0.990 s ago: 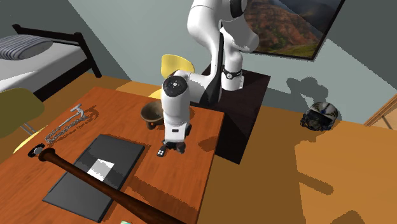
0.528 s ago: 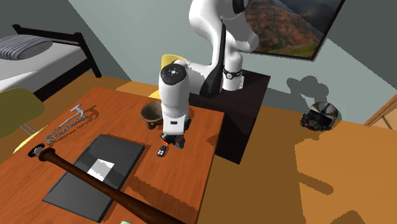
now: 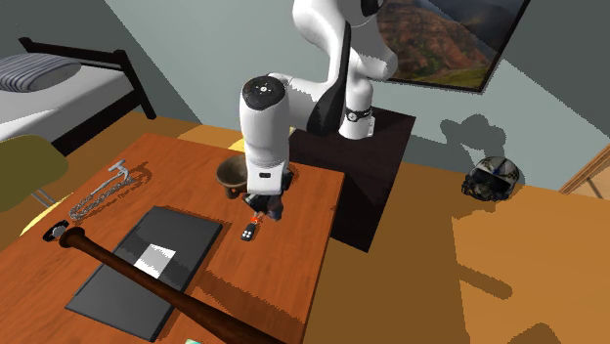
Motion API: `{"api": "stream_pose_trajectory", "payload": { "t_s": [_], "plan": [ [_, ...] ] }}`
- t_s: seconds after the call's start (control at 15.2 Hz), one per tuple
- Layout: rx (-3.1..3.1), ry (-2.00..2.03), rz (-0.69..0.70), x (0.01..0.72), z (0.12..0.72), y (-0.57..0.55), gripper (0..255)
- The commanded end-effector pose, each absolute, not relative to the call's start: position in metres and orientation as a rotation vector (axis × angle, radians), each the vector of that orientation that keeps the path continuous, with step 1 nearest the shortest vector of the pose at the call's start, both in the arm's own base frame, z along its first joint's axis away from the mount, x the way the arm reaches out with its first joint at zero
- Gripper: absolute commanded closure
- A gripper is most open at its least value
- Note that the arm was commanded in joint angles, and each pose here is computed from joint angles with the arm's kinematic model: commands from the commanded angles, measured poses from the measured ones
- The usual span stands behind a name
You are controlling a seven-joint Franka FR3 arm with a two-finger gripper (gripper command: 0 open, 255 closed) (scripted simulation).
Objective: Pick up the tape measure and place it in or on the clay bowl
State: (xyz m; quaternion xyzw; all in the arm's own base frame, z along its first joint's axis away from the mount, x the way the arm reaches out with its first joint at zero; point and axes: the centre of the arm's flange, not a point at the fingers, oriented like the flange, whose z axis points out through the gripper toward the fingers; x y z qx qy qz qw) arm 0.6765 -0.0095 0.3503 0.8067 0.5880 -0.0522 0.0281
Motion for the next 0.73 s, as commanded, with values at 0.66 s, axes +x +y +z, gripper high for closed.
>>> {"api": "stream_pose_trajectory", "payload": {
  "t_s": [0.66],
  "plan": [
    [2.490,1.815,-0.162,0.599,0.357,-0.132,255]
  ]
}}
